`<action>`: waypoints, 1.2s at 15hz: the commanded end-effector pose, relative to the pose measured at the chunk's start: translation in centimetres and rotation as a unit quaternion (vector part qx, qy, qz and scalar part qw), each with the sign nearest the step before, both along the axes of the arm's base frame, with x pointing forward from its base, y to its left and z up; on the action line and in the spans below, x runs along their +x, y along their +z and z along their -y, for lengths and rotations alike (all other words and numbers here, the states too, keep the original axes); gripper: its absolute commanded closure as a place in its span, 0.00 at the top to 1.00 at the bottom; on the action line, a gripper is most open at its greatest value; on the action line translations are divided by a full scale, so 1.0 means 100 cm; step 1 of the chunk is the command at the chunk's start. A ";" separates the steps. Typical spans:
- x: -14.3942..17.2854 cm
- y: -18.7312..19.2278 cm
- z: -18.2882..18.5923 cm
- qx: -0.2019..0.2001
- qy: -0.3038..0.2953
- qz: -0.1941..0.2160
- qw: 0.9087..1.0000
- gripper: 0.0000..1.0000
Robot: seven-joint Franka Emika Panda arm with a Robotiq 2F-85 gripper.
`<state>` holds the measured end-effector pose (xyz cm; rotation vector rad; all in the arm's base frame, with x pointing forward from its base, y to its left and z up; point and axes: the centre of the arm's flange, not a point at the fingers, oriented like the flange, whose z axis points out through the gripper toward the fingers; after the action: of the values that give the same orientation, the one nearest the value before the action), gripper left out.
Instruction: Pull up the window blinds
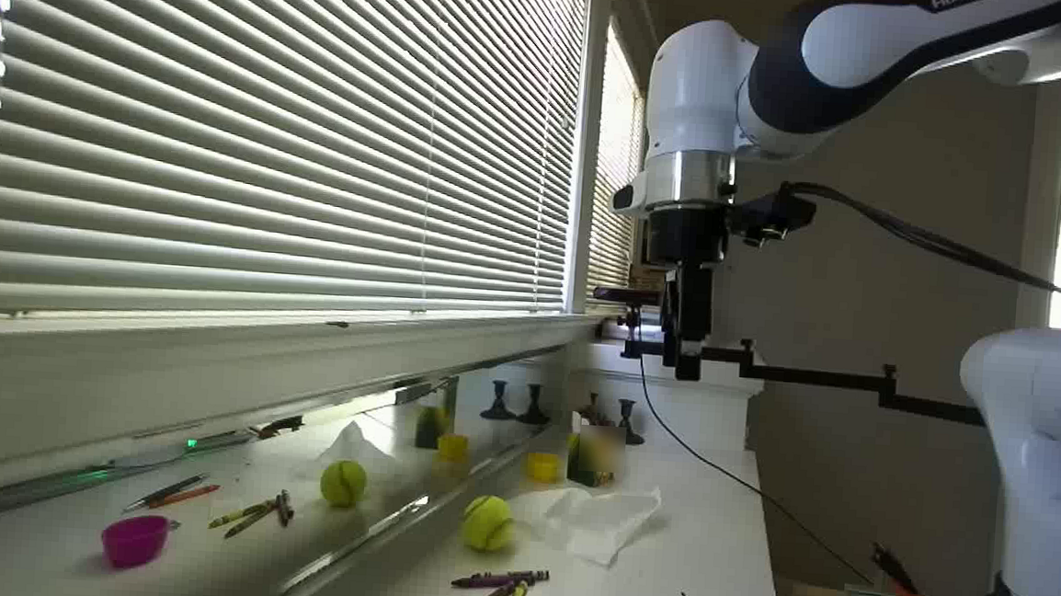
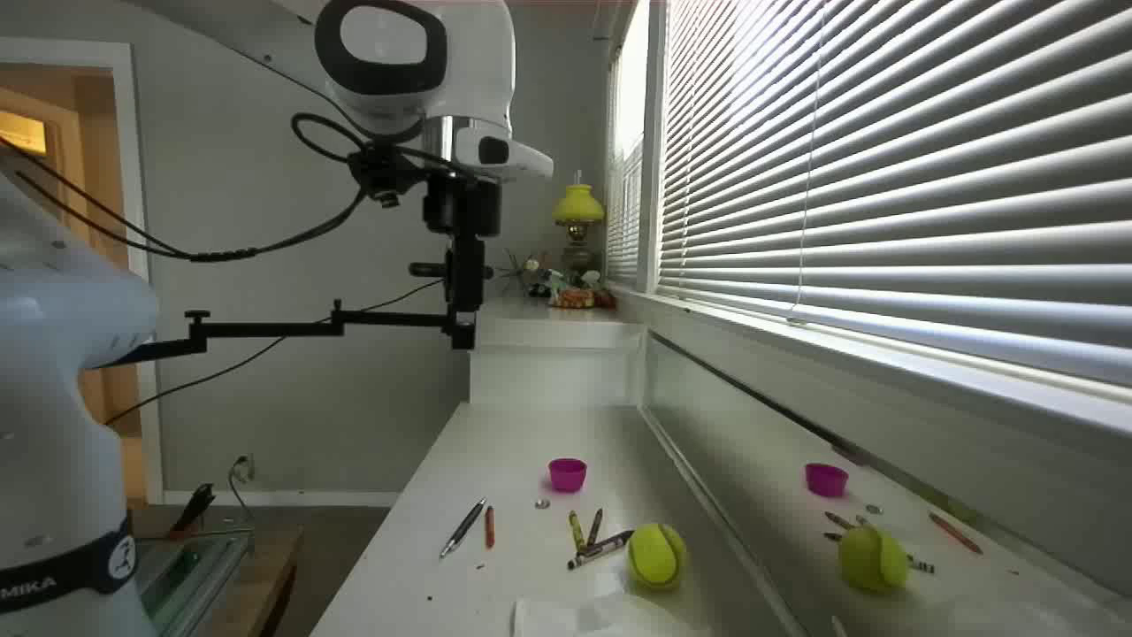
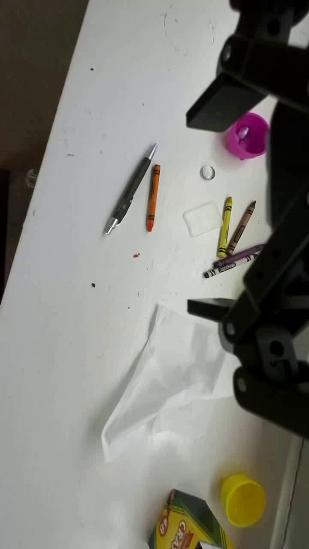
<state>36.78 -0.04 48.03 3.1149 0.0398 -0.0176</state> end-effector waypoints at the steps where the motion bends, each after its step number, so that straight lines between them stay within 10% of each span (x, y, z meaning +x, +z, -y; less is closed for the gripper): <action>1: 0.000 0.000 0.000 0.000 0.000 0.000 1.000 1.00; 8: 0.000 0.000 0.000 0.000 0.000 0.000 1.000 1.00; 18: -0.007 0.057 0.131 -0.104 -0.137 0.064 0.983 1.00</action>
<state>36.33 -10.39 51.20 2.9788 -0.2729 0.0784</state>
